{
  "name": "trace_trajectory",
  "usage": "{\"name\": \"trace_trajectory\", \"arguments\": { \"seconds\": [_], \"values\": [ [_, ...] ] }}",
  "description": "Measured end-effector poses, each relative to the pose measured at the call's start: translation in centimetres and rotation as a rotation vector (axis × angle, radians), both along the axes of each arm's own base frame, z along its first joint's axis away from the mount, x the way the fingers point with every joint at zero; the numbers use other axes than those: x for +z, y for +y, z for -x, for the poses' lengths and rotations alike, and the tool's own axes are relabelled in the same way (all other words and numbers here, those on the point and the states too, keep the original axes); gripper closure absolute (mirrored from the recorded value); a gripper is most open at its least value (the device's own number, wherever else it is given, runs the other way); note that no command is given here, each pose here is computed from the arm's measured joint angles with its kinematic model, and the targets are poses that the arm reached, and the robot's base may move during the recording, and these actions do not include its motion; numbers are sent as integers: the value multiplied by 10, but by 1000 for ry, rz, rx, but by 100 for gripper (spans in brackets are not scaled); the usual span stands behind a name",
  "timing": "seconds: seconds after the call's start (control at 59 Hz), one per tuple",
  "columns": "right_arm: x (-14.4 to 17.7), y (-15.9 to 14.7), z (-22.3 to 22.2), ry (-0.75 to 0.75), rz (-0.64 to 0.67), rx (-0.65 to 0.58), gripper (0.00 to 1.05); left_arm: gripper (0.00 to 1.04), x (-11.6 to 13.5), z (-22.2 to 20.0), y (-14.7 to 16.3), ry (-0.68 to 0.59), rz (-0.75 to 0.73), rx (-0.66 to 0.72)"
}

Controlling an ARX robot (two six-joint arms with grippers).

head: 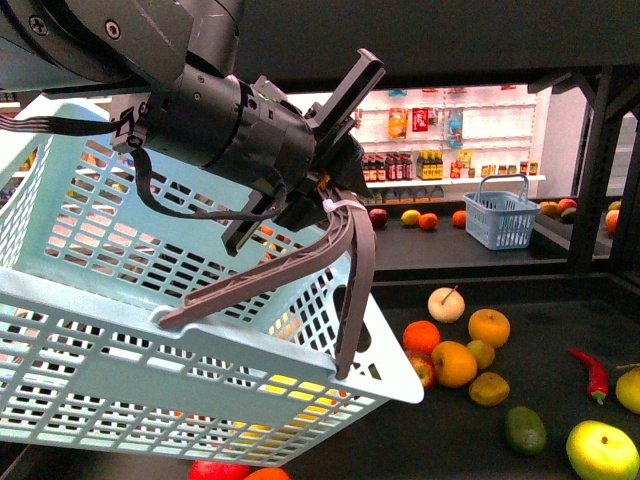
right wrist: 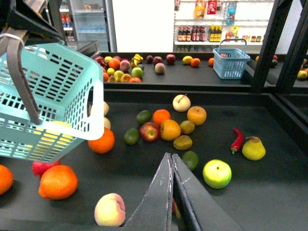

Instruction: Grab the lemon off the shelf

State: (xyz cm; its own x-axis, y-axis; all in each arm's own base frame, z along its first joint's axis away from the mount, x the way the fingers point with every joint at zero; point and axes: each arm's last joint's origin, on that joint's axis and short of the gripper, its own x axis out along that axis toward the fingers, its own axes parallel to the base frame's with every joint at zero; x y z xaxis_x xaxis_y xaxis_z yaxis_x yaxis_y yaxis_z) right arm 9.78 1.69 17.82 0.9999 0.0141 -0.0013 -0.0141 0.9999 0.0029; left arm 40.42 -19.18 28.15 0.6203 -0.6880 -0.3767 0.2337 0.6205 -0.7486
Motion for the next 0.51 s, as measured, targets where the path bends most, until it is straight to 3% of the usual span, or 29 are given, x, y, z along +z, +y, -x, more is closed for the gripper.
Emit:
{"name": "trace_trajectory", "arguments": {
  "seconds": [0.508],
  "values": [
    [-10,-17,1,-9,0,-13,102,97,0,0,0,0,0,0]
  ]
}}
